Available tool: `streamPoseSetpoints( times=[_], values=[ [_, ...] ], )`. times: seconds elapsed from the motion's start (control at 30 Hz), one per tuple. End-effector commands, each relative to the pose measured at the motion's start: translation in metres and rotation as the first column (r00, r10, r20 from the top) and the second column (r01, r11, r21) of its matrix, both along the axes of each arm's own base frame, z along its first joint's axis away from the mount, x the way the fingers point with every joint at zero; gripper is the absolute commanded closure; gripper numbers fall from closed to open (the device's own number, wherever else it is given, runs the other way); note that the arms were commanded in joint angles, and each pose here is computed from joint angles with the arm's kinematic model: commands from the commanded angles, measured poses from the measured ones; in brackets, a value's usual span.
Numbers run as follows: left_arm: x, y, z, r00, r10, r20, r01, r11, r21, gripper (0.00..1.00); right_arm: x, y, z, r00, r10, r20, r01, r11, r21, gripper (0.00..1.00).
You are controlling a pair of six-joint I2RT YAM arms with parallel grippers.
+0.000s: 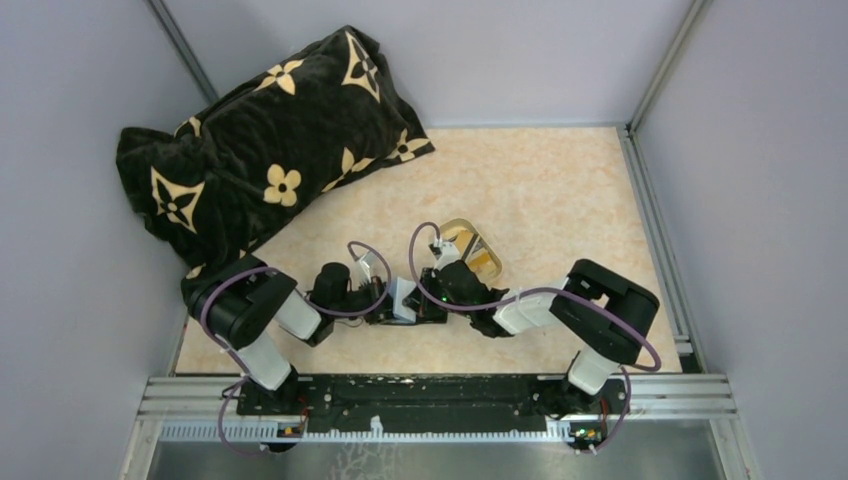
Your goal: Take the credit cards out of the card holder
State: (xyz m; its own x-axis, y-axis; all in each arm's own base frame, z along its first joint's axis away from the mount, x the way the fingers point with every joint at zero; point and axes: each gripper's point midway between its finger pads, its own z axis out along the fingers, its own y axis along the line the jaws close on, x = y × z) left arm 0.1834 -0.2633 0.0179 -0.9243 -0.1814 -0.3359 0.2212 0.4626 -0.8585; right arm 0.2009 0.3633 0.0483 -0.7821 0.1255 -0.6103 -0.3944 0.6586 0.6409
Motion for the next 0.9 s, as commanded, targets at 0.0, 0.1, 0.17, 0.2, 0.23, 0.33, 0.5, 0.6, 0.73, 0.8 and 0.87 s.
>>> streamPoseSetpoints(
  times=[0.0, 0.1, 0.17, 0.2, 0.23, 0.33, 0.5, 0.6, 0.73, 0.8, 0.87],
  values=[
    [-0.003, 0.005, 0.002, 0.999, -0.017, 0.048, 0.016, 1.000, 0.027, 1.00, -0.010, -0.003, 0.001, 1.000, 0.016, -0.012, -0.016, 1.000, 0.001, 1.00],
    [0.003, 0.016, 0.001, 0.997, 0.007, 0.080, -0.016, 0.993, 0.118, 1.00, -0.006, -0.010, 0.011, 1.000, -0.002, 0.010, 0.002, 1.000, -0.002, 1.00],
    [0.010, 0.025, 0.006, 0.992, 0.025, 0.122, -0.048, 0.981, 0.190, 0.96, -0.002, -0.017, 0.016, 1.000, -0.016, 0.022, 0.016, 1.000, -0.001, 1.00],
    [0.019, 0.031, 0.015, 0.984, 0.055, 0.170, -0.093, 0.970, 0.224, 0.92, -0.001, -0.019, 0.018, 0.999, -0.021, 0.027, 0.021, 1.000, 0.001, 1.00],
    [0.024, 0.038, 0.020, 0.976, 0.066, 0.207, -0.120, 0.958, 0.261, 0.89, 0.000, -0.022, 0.021, 0.999, -0.026, 0.035, 0.025, 1.000, 0.003, 1.00],
    [0.038, 0.059, 0.035, 0.951, 0.122, 0.285, -0.219, 0.914, 0.341, 0.73, 0.002, -0.030, 0.029, 0.997, -0.048, 0.057, 0.048, 0.999, 0.000, 1.00],
    [0.042, 0.076, 0.042, 0.933, 0.152, 0.326, -0.281, 0.875, 0.394, 0.47, 0.005, -0.051, 0.033, 0.992, -0.103, 0.078, 0.105, 0.994, -0.030, 1.00],
    [0.040, 0.075, 0.035, 0.939, 0.159, 0.305, -0.276, 0.877, 0.393, 0.27, 0.004, -0.065, 0.040, 0.987, -0.133, 0.094, 0.136, 0.990, -0.025, 0.97],
    [0.038, 0.070, 0.032, 0.948, 0.178, 0.265, -0.270, 0.889, 0.369, 0.18, 0.003, -0.086, 0.046, 0.976, -0.175, 0.127, 0.183, 0.982, -0.051, 0.75],
    [0.041, 0.071, 0.034, 0.946, 0.193, 0.260, -0.282, 0.884, 0.372, 0.13, 0.005, -0.100, 0.053, 0.964, -0.214, 0.157, 0.225, 0.973, -0.058, 0.50],
    [0.042, 0.072, 0.038, 0.943, 0.202, 0.266, -0.294, 0.880, 0.374, 0.02, 0.010, -0.116, 0.056, 0.948, -0.259, 0.185, 0.277, 0.958, -0.079, 0.32]
  ],
)
